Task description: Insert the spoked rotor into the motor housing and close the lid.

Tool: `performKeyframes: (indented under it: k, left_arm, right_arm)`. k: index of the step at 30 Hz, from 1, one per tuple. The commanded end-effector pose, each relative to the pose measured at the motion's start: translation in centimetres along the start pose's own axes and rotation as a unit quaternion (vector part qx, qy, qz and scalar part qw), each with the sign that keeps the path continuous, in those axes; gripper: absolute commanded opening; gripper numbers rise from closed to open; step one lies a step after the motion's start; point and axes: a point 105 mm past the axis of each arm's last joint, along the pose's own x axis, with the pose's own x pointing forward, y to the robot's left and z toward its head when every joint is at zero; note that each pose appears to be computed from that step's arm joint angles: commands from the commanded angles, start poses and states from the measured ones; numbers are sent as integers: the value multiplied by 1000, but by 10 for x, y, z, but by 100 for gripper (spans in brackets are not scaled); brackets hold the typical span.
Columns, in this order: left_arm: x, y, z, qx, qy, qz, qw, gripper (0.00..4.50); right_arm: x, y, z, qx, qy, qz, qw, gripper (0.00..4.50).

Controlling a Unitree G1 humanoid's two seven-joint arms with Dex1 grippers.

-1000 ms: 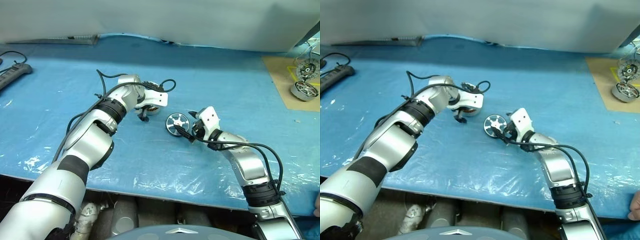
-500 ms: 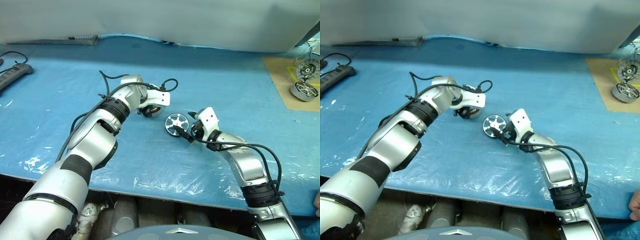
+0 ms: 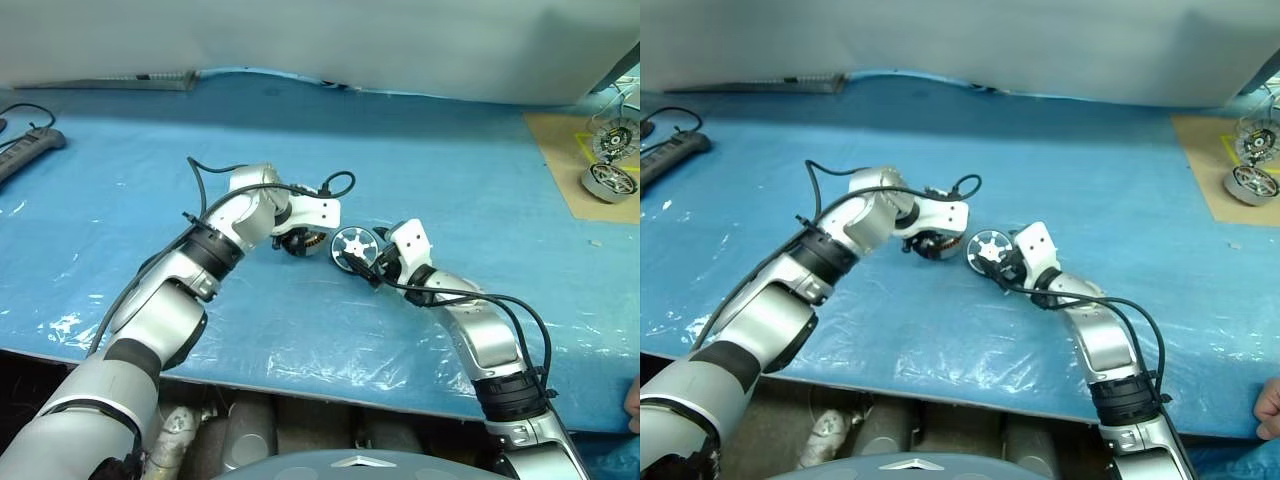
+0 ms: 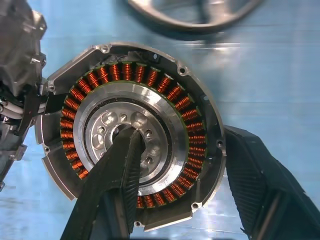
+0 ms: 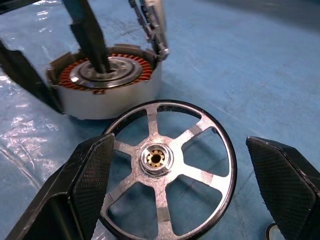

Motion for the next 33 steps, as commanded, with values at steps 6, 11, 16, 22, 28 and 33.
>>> performKeyframes:
  k: [6, 11, 16, 22, 28, 33]
  left_arm:
    - [12, -48, -7, -15, 6, -82, 996, 210]
    - [13, -50, -7, -16, 8, -81, 997, 210]
    - [7, -43, -2, -24, 0, -69, 997, 375]
    - [-17, -34, 6, -21, -19, -48, 998, 446]
    - [-50, -28, 11, -25, -45, -20, 998, 446]
    - [-77, -33, 16, -65, -100, -19, 993, 446]
  right_arm:
    - [-1, 5, 11, -6, -29, -7, 1000, 450]
    - [0, 6, 10, -4, -29, -6, 1000, 450]
    - [0, 4, 10, -6, -29, -8, 1000, 450]
    - [0, 3, 10, -6, -29, -9, 1000, 450]
    - [-1, 3, 9, -6, -29, -9, 1000, 450]
    - [-2, 3, 9, -6, -28, -10, 1000, 450]
